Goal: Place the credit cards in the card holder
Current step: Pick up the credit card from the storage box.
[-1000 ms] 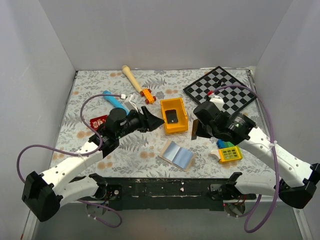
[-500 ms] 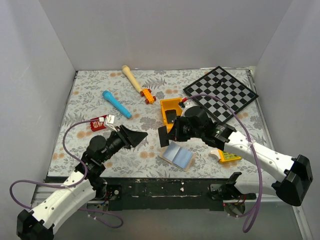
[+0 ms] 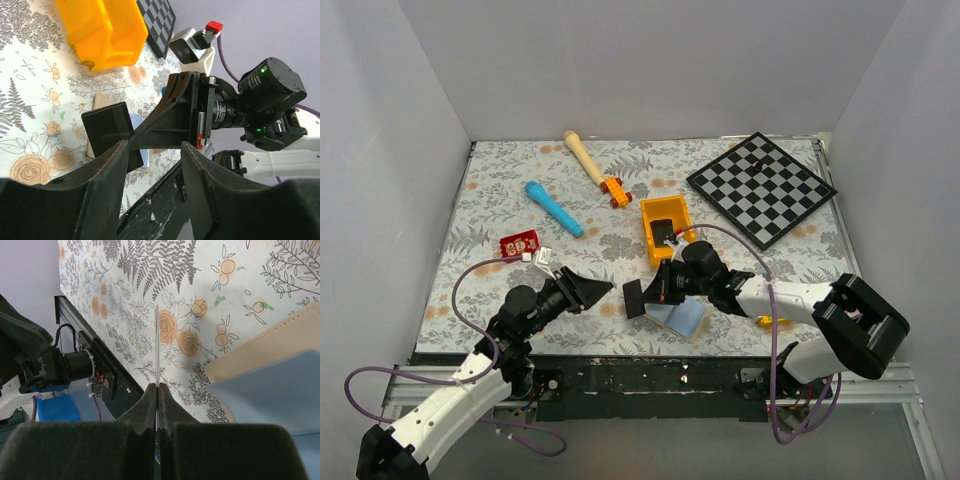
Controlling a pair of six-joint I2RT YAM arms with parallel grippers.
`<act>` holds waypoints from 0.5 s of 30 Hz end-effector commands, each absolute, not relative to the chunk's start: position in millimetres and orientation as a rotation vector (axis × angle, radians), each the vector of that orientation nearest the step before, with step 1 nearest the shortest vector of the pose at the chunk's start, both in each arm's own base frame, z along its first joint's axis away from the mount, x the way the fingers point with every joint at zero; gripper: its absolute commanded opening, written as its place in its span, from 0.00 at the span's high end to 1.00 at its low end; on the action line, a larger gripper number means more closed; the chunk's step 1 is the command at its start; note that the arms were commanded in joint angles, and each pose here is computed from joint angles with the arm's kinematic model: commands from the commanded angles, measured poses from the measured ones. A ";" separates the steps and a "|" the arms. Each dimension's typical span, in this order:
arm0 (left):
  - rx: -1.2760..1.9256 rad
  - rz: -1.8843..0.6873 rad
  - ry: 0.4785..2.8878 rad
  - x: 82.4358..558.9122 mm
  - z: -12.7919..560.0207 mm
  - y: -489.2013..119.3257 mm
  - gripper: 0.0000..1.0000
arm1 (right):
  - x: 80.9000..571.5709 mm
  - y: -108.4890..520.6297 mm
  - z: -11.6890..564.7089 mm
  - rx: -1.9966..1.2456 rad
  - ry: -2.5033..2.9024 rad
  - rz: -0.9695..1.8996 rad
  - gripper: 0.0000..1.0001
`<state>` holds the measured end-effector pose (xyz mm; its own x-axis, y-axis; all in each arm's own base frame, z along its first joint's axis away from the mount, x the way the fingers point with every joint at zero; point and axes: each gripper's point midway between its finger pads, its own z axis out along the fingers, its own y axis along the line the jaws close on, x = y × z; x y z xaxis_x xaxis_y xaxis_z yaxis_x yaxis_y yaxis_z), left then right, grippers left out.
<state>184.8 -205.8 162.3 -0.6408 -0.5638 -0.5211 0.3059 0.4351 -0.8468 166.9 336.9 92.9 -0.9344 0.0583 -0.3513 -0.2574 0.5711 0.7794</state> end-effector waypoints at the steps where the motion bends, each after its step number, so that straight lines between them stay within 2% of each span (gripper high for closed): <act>1: -0.242 -1.290 1.946 181.5 132.3 -204.9 0.57 | 172.5 357.1 121.9 -0.159 2.284 1.519 0.99; 5: -0.246 -1.312 1.969 178.3 122.2 -207.6 0.60 | 170.2 357.4 132.7 -0.149 2.218 1.589 0.99; 15: -0.185 -1.342 1.922 182.3 141.0 -215.1 0.62 | 167.4 353.3 163.1 -0.146 2.114 1.688 0.99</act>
<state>179.0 -207.7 116.2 -0.7114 -0.5176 -0.4754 0.2210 0.4775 -0.8504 166.7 347.1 126.5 -0.9199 0.1548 -0.3603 -0.2830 0.3737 0.8833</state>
